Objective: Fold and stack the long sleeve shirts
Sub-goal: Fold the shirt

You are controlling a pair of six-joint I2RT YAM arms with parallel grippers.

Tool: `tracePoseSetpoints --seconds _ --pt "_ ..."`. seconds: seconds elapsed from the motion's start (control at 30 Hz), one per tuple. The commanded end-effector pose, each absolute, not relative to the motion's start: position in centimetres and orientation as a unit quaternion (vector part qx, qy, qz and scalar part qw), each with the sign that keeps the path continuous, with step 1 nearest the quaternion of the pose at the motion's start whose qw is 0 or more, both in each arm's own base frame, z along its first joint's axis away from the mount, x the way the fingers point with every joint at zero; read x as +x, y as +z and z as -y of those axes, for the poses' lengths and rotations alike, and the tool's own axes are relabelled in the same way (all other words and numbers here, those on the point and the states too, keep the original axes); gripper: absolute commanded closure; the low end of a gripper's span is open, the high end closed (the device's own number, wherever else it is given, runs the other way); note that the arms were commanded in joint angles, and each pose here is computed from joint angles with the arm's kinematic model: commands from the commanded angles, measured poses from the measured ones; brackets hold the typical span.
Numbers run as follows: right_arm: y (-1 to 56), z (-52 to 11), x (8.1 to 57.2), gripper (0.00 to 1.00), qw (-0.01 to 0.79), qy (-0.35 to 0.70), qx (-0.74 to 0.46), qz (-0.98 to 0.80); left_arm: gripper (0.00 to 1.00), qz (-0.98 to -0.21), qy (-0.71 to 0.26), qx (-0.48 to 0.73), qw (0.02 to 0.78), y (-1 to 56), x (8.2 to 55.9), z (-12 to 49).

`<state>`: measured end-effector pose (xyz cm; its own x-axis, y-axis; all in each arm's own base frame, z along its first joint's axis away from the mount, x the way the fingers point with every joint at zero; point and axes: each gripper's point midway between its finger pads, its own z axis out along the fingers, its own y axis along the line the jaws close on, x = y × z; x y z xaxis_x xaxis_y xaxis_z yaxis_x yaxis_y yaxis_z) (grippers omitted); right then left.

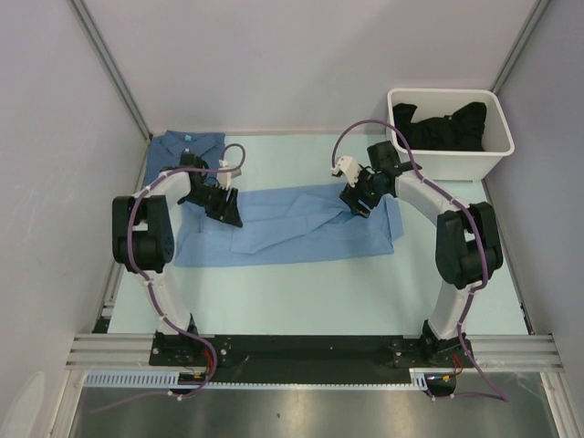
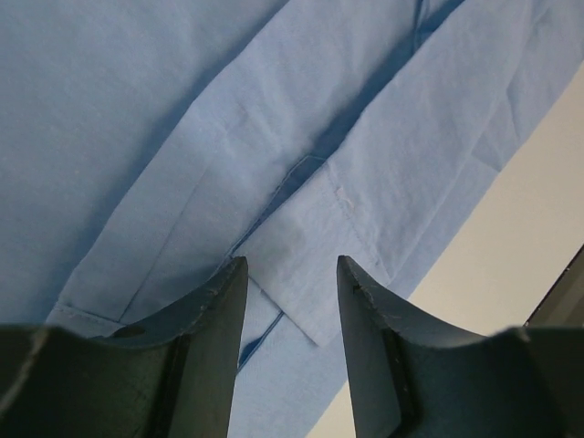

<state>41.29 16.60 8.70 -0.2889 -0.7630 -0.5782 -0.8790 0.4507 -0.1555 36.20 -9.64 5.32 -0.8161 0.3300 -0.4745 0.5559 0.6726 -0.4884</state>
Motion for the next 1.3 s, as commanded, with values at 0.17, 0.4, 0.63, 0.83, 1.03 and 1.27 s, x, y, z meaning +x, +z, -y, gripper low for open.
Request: tracePoseSetpoints --seconds 0.17,0.4,0.63,0.83,1.03,1.27 --pt "10.2 -16.9 42.2 0.27 0.313 0.100 -0.506 -0.797 0.47 -0.929 -0.257 0.202 0.171 3.9 37.9 8.1" --pt "10.1 -16.6 42.4 0.26 0.312 0.092 -0.506 -0.799 0.52 -0.915 -0.296 0.226 0.154 3.4 37.0 10.6" --pt "10.0 -16.2 42.5 0.26 0.311 0.091 -0.504 -0.800 0.74 -0.912 -0.305 0.227 0.155 4.0 36.8 11.0" --pt "10.3 -15.6 42.4 0.26 0.310 0.093 -0.498 -0.804 0.99 -0.876 -0.282 0.304 0.248 10.9 38.9 11.2" --pt "10.2 -13.9 42.7 0.26 0.304 0.102 -0.473 -0.821 1.00 -0.750 -0.245 0.492 0.368 21.3 42.6 14.5" --pt "10.7 -12.6 43.3 0.25 0.309 0.111 -0.439 -0.836 1.00 -0.605 -0.193 0.620 0.460 27.2 45.1 18.8"
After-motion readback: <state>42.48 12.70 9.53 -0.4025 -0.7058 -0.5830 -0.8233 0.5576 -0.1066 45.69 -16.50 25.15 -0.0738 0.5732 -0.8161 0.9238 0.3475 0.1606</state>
